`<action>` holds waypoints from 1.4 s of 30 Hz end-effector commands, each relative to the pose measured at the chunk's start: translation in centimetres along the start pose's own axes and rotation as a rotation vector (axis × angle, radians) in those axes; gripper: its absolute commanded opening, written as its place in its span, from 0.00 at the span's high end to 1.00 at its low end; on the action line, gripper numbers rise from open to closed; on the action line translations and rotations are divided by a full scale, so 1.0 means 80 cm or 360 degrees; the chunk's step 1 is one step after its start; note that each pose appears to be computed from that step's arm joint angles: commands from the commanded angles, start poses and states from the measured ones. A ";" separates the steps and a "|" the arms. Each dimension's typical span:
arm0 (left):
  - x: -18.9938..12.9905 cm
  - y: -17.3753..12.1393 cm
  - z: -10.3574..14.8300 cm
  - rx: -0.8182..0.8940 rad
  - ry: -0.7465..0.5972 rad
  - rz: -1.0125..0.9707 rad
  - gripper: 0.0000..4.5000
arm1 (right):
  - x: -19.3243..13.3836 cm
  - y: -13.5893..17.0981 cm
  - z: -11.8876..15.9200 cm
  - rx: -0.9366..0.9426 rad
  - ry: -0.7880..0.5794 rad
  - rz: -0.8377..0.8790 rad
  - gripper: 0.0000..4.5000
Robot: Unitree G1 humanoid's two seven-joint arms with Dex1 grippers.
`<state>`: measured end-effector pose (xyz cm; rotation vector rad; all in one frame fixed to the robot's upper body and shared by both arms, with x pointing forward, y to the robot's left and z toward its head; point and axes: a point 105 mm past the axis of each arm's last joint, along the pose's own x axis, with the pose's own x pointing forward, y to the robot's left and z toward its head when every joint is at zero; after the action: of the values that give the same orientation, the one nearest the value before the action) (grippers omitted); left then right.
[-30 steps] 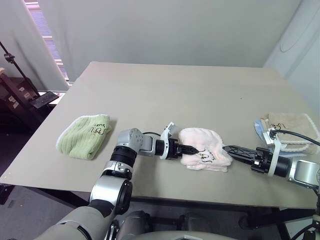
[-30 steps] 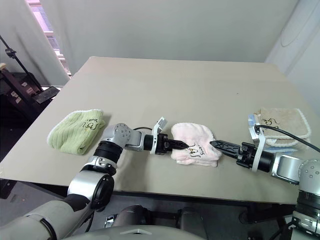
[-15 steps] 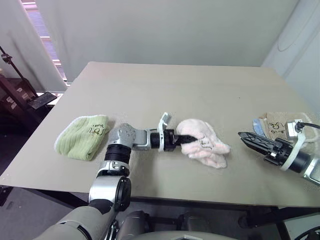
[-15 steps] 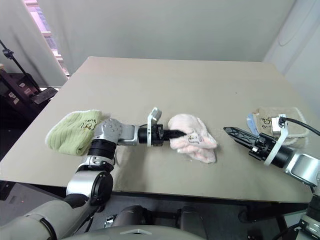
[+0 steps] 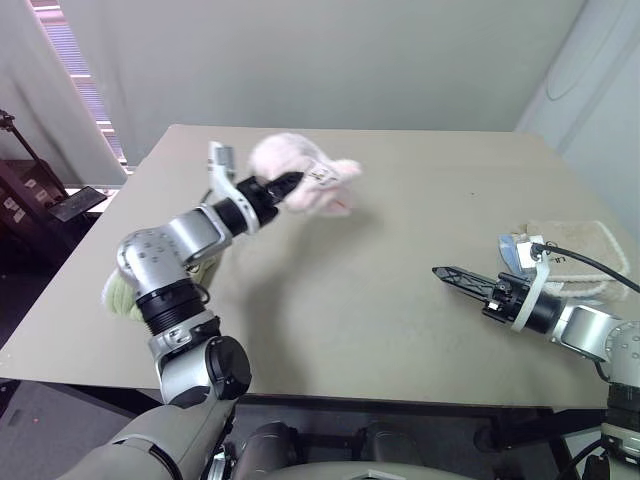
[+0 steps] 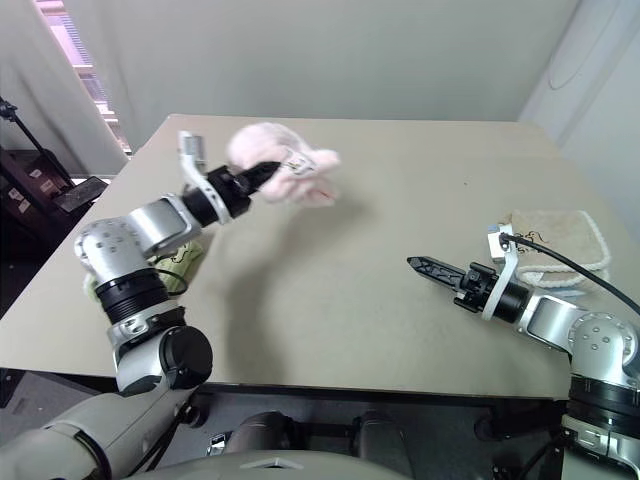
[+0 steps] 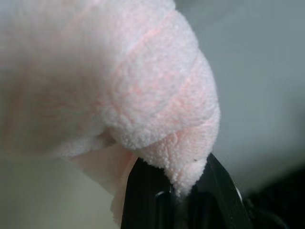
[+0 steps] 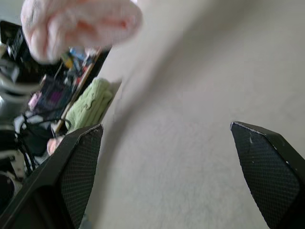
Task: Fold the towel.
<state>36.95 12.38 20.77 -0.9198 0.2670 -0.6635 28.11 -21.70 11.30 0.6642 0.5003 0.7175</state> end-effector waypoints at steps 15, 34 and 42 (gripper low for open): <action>-0.232 0.031 0.032 -0.0006 -0.0802 0.0554 0.99 | 0.091 0.005 -0.007 -0.0363 0.0215 0.0294 0.00; -0.227 0.020 0.082 0.0304 -0.0697 0.0465 0.99 | 0.095 0.008 -0.032 -0.0410 0.0272 0.0313 0.00; -0.235 0.087 0.058 0.0163 -0.0635 0.0575 0.99 | 0.082 0.006 -0.034 -0.0474 0.0287 0.0241 0.00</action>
<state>27.65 29.80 16.29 -0.8755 0.0729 -0.1493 30.24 -14.96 6.86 0.3911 0.5545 0.9818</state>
